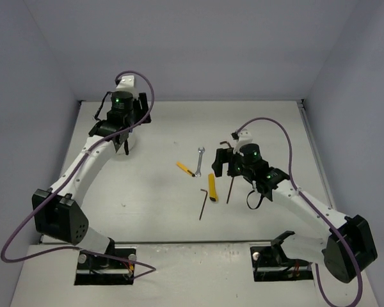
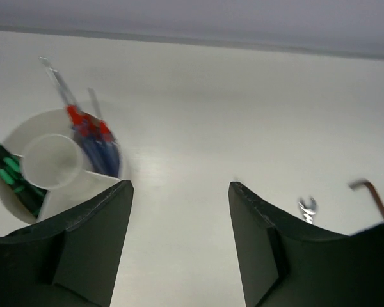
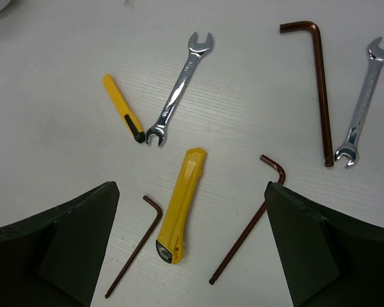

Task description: Sort the tools into containers

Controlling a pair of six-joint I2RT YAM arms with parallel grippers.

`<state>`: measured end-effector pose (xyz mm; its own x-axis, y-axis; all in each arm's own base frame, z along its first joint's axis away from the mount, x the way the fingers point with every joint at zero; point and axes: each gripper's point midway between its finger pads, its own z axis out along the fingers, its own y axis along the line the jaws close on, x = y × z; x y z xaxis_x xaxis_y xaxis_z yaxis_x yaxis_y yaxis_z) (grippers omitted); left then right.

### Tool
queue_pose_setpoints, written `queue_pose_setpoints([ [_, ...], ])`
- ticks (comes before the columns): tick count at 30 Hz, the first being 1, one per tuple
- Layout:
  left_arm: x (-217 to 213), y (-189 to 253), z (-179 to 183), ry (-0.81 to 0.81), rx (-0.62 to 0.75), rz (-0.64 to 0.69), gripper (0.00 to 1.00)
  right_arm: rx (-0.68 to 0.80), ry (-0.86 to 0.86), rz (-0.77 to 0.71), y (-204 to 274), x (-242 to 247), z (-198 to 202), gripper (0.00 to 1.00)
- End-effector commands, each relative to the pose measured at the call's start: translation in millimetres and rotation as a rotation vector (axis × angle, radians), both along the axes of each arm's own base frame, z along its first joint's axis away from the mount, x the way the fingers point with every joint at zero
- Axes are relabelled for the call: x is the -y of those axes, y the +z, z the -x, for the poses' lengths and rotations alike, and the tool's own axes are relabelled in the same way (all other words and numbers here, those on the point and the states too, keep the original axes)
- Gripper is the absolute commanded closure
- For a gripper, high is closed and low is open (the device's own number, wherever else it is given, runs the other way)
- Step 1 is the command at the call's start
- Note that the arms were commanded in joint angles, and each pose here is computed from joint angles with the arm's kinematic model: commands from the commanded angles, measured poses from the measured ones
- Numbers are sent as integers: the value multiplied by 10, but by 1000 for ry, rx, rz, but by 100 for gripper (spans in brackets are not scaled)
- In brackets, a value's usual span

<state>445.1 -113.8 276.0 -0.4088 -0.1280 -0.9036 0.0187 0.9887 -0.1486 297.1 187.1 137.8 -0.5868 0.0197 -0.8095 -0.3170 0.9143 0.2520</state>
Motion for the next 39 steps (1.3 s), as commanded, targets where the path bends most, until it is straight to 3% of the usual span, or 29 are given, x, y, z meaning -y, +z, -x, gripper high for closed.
queue_pose_setpoints([
  [1,439,-4,568,-145,-88,98,41,-37,-115,-35,-71,154,-107,7],
  [10,998,-727,1058,-145,-279,201,40,-102,-220,-67,-235,429,-173,24],
  [15,1179,-936,1062,-133,-300,236,40,-122,-209,-57,-292,410,-181,27],
  [24,1483,-1184,1073,-183,-364,154,40,-144,-200,-42,-382,404,-174,33],
  [39,1463,-1516,831,152,-380,216,43,-145,-159,-28,-420,395,-110,37],
])
